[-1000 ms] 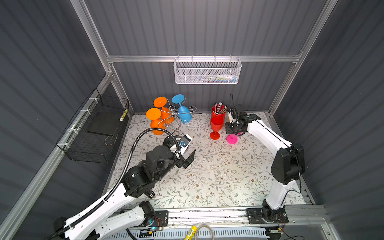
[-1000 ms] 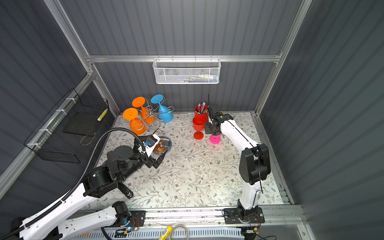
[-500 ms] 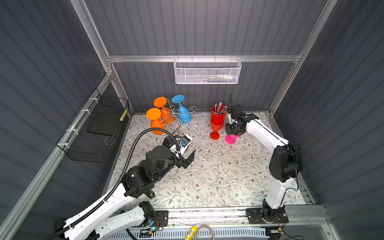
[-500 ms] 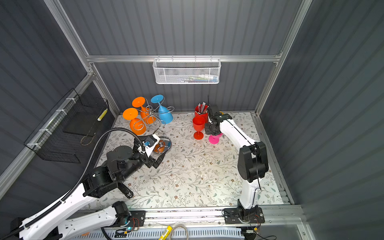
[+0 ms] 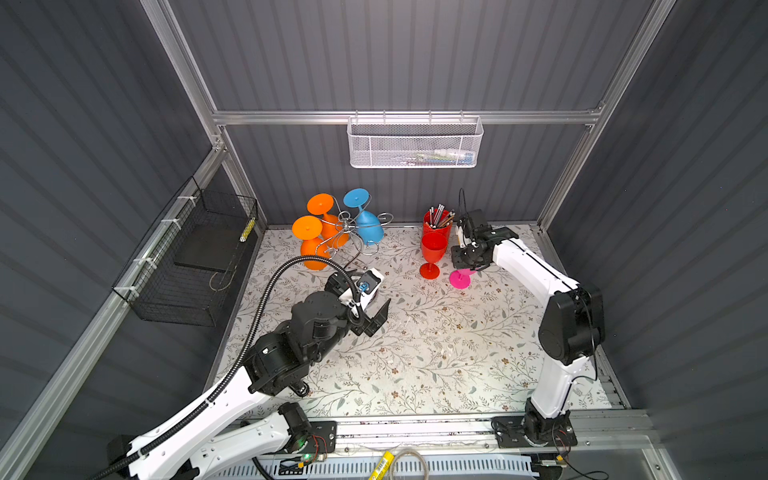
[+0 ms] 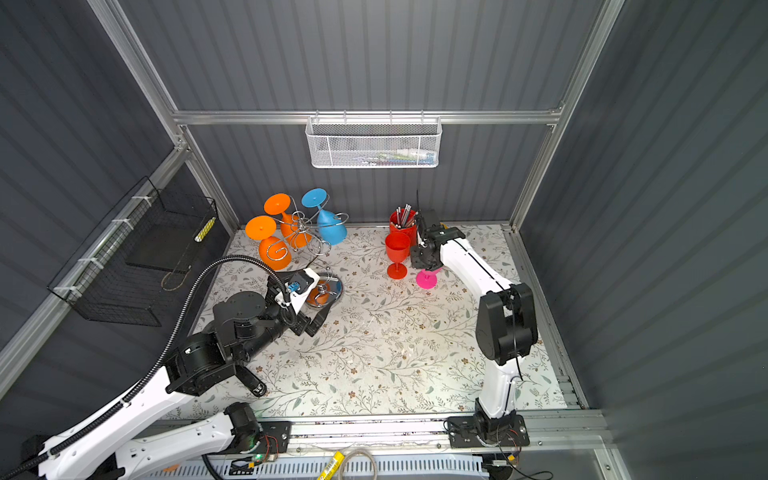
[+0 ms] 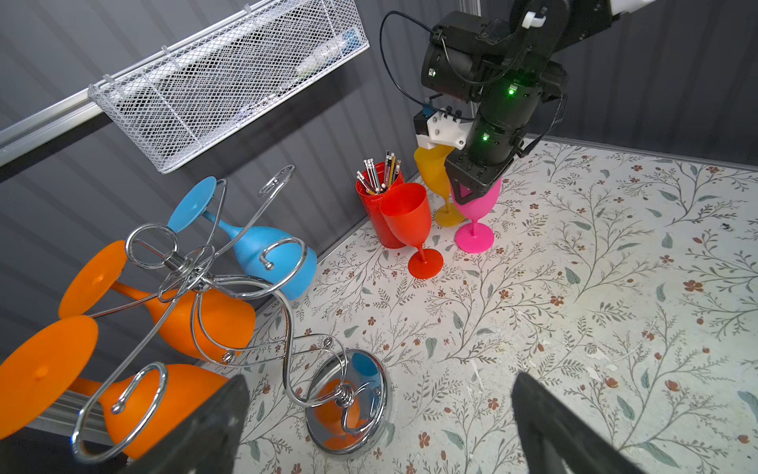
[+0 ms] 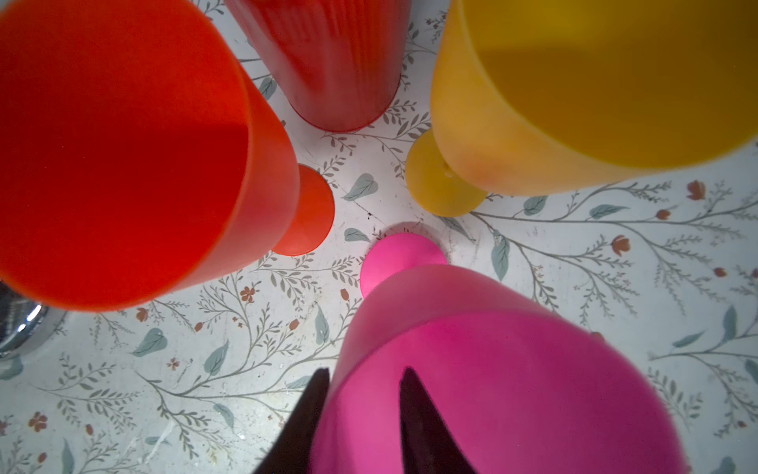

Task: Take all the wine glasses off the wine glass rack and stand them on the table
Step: 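Open the right gripper and lift it away from the pink glass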

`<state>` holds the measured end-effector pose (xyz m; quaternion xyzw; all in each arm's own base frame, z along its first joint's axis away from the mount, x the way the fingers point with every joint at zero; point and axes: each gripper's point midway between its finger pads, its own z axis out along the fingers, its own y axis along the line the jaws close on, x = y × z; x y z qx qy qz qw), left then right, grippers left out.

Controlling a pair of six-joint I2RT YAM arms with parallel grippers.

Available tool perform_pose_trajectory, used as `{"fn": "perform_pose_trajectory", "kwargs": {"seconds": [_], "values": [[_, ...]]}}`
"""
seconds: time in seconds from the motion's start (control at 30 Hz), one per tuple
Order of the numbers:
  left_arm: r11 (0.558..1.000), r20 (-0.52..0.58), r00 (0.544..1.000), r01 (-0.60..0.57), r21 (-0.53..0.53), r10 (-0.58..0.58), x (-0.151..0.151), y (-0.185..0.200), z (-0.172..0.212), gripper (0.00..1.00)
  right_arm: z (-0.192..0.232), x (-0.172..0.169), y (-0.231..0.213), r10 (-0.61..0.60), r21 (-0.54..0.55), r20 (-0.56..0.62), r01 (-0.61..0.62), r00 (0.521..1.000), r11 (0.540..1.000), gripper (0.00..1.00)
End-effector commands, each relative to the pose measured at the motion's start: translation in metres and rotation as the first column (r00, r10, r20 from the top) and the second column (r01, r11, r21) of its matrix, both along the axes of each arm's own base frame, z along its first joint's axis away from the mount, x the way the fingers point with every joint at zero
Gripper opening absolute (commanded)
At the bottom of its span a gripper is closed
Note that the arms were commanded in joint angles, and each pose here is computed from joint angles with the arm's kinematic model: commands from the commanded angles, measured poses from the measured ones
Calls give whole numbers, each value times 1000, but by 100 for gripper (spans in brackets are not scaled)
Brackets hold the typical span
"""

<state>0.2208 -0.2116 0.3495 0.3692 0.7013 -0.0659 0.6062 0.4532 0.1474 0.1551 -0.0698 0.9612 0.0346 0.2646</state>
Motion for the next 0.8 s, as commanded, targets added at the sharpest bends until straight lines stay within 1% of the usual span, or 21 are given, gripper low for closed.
{"fn": "perform_pose_trajectory", "kwargs": {"seconds": [0.0,0.13,0.4,0.53,0.67,0.77], "values": [[1000,8,1000,-9,0,9,1,2,-1,100,28,-4,0,-7,44,67,4,998,999,41],[1000,8,1000,-11,-1,11,1,2,-1,100,50,-9,1,-9,83,126,-1,992,997,50],[1000,8,1000,-27,2,27,3,4,-1,100,85,-20,7,-10,170,234,-31,972,985,64],[999,8,999,-39,-3,39,4,5,-1,100,99,-26,8,-14,192,296,-45,955,980,71],[999,-1,999,-49,-9,49,7,3,-1,100,108,-34,11,-2,217,355,-81,935,973,81],[998,-4,998,-56,-31,56,7,3,7,100,114,-37,12,4,228,400,-103,917,968,86]]}}
